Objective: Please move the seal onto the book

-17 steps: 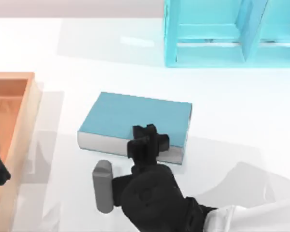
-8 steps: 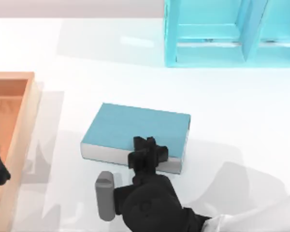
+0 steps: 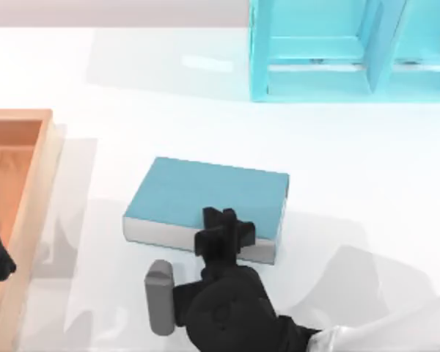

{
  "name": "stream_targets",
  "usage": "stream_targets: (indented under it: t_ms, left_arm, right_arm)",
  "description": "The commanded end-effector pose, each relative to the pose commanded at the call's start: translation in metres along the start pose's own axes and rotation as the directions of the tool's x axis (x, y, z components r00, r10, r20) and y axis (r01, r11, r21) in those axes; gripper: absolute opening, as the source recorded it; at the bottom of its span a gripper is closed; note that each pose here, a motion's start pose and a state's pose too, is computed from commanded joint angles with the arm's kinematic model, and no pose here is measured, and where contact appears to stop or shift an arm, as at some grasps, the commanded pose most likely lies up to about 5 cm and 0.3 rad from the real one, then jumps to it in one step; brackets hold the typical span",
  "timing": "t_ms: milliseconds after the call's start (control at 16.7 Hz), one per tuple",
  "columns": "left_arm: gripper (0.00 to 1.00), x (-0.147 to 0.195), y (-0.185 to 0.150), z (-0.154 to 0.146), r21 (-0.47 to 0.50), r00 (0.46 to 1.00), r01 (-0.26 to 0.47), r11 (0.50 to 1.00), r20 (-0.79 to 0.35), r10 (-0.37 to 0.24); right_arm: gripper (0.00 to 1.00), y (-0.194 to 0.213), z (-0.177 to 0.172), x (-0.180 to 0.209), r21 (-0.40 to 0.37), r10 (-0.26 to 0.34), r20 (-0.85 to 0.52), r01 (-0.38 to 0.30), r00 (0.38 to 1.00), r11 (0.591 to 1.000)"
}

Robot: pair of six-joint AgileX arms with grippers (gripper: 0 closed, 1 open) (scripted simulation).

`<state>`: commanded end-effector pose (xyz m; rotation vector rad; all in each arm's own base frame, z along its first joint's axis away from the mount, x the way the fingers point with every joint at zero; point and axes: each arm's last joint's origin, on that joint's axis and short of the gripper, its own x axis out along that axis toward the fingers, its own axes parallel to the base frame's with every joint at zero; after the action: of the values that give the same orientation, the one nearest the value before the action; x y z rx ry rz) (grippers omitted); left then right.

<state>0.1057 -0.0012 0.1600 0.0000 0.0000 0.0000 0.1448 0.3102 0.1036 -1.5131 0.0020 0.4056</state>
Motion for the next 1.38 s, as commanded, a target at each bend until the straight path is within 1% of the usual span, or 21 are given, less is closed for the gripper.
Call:
stream_targets:
  t_ms: [480, 540, 1080, 1200, 1380]
  left_arm:
    - [1.00, 0.000, 0.000, 0.000, 0.000, 1.000, 0.000, 1.000, 0.000, 0.000]
    - [1.00, 0.000, 0.000, 0.000, 0.000, 1.000, 0.000, 1.000, 0.000, 0.000]
    - [1.00, 0.000, 0.000, 0.000, 0.000, 1.000, 0.000, 1.000, 0.000, 0.000]
    - [1.00, 0.000, 0.000, 0.000, 0.000, 1.000, 0.000, 1.000, 0.000, 0.000]
    - [1.00, 0.000, 0.000, 0.000, 0.000, 1.000, 0.000, 1.000, 0.000, 0.000]
  right_arm:
    - [0.98, 0.000, 0.000, 0.000, 0.000, 0.000, 0.000, 0.000, 1.000, 1.000]
    - [1.00, 0.000, 0.000, 0.000, 0.000, 0.000, 0.000, 0.000, 1.000, 1.000]
    - [1.00, 0.001, 0.000, -0.001, -0.001, 0.002, 0.000, -0.002, 1.000, 1.000]
    - [1.00, 0.004, 0.005, -0.008, 0.003, 0.011, 0.003, -0.011, 1.000, 1.000]
    - [1.00, 0.015, 0.018, -0.035, 0.006, 0.048, 0.017, -0.048, 0.999, 0.999]
